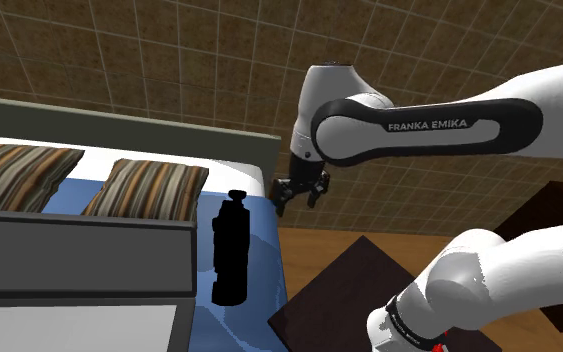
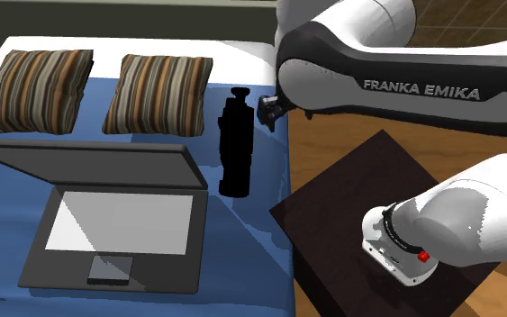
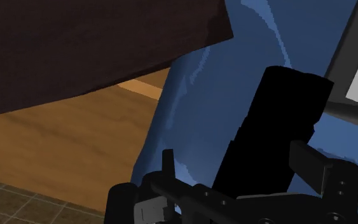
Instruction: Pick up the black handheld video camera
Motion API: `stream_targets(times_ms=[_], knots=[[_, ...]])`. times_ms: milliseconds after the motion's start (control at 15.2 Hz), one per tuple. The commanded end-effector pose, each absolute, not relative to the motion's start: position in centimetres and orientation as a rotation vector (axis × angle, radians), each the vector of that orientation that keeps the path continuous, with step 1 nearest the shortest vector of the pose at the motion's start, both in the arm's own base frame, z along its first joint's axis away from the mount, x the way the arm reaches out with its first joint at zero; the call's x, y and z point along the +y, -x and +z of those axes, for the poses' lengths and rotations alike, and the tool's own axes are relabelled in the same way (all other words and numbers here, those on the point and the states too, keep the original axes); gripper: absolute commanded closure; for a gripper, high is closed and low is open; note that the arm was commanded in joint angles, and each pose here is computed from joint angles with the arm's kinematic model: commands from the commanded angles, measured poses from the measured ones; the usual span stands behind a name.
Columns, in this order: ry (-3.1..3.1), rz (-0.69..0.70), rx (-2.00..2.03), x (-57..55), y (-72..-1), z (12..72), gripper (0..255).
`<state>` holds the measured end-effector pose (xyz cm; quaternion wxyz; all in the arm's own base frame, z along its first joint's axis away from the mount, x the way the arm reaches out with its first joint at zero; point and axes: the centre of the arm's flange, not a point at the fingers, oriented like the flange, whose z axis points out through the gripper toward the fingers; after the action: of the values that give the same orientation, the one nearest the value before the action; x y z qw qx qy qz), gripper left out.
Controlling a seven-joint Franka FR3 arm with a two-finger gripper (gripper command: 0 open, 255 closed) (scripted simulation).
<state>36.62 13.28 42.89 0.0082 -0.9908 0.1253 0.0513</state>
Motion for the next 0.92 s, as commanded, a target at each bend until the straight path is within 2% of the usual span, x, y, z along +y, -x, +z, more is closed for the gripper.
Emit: stream_targets(times_ms=[0,858], knots=[[3.091,0.134,0.480,14.8,-37.8,41.3,0],[3.024,-0.006,0.977,21.6,-47.6,31.1,0]])
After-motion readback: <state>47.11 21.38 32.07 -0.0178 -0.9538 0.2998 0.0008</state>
